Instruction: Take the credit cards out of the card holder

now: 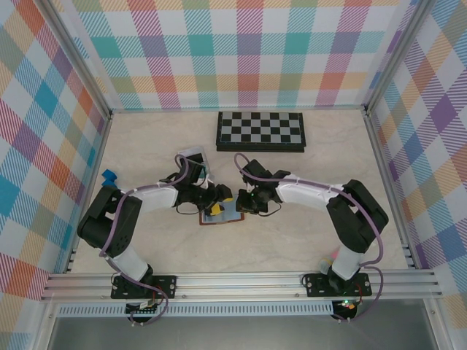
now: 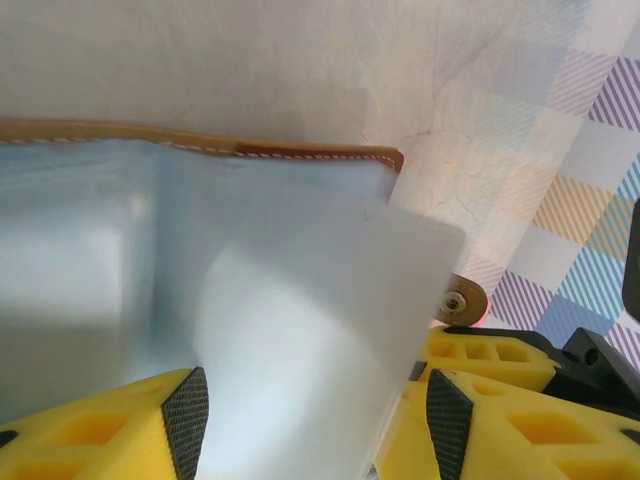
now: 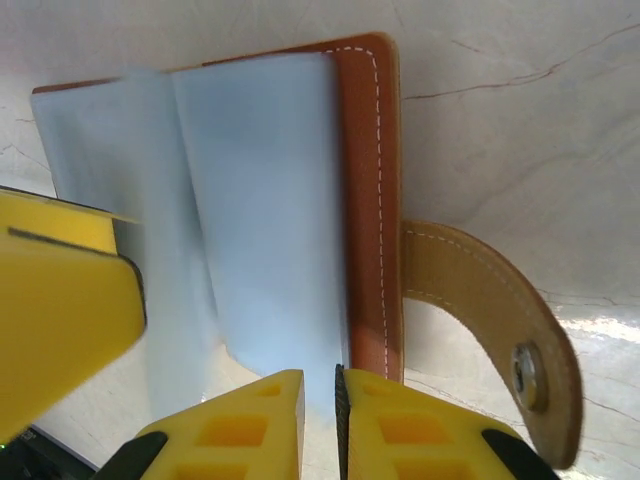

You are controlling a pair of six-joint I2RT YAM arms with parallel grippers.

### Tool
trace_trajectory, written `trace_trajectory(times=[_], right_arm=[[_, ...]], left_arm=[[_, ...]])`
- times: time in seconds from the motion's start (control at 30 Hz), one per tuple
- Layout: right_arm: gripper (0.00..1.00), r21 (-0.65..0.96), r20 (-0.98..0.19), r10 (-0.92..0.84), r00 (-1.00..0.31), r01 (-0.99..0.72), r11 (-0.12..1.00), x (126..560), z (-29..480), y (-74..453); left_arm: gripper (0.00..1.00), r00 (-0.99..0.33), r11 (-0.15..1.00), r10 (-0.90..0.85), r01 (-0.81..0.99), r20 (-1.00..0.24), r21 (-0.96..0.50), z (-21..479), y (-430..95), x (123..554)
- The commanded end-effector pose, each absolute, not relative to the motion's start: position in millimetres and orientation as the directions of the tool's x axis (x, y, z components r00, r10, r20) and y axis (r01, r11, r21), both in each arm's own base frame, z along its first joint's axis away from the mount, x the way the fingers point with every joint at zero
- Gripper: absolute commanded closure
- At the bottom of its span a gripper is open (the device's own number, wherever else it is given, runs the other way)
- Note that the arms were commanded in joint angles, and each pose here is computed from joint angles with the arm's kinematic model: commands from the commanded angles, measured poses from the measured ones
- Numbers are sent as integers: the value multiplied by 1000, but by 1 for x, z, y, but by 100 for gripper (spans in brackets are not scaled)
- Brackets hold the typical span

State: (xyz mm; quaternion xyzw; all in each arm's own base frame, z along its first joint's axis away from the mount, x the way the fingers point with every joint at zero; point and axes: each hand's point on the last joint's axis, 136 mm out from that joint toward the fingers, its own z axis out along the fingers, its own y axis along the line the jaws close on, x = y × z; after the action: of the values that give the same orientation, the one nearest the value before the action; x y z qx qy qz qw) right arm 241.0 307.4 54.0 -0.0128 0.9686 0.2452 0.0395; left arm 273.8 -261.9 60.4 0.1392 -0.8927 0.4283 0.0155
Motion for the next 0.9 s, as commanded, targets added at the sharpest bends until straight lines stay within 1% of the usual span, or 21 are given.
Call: trace_trajectory(times=[0.0,0.17,0.27,0.3,0.4,0.5,0.57,0.6,0.73,0.8,0.87], right_arm=[[83,501,-111,20,-994,-39,864,246,63,307],[83,511,-143,44,-989,-36,859,248,70,302],[83,527,-160,45,-986,-47,849,249,74,303],[84,533,-159,37,-987,-55,844,248,74,304],[87,564,-146,2,-989,-81,822,247,74,314],[88,613,-140,-39,-989,-117,781,245,77,328],[89,604,-115,-51,-992,-111,789,246,69,331],[89,588,-99,-49,-994,-98,803,247,63,330],[90,512,-39,-33,-999,-48,858,248,38,323],[90,488,-26,-27,-999,-36,872,247,30,319],[90,474,-16,-26,-1000,-30,880,246,25,317]], left_arm=[[36,-967,559,-209,-239,144,-794,73,-274,277],[30,-971,550,-203,-223,130,-805,79,-277,279],[31,-968,567,-217,-230,126,-791,75,-275,282],[32,-967,576,-222,-233,124,-783,72,-274,283],[42,-961,607,-250,-254,122,-753,63,-268,284],[57,-958,622,-257,-265,128,-737,59,-266,284],[64,-959,643,-248,-268,136,-717,58,-264,281],[65,-960,653,-246,-266,133,-709,59,-262,280],[66,-959,699,-266,-263,100,-665,64,-244,281],[65,-952,735,-291,-284,92,-616,63,-225,277],[62,-945,758,-317,-301,76,-579,62,-205,275]])
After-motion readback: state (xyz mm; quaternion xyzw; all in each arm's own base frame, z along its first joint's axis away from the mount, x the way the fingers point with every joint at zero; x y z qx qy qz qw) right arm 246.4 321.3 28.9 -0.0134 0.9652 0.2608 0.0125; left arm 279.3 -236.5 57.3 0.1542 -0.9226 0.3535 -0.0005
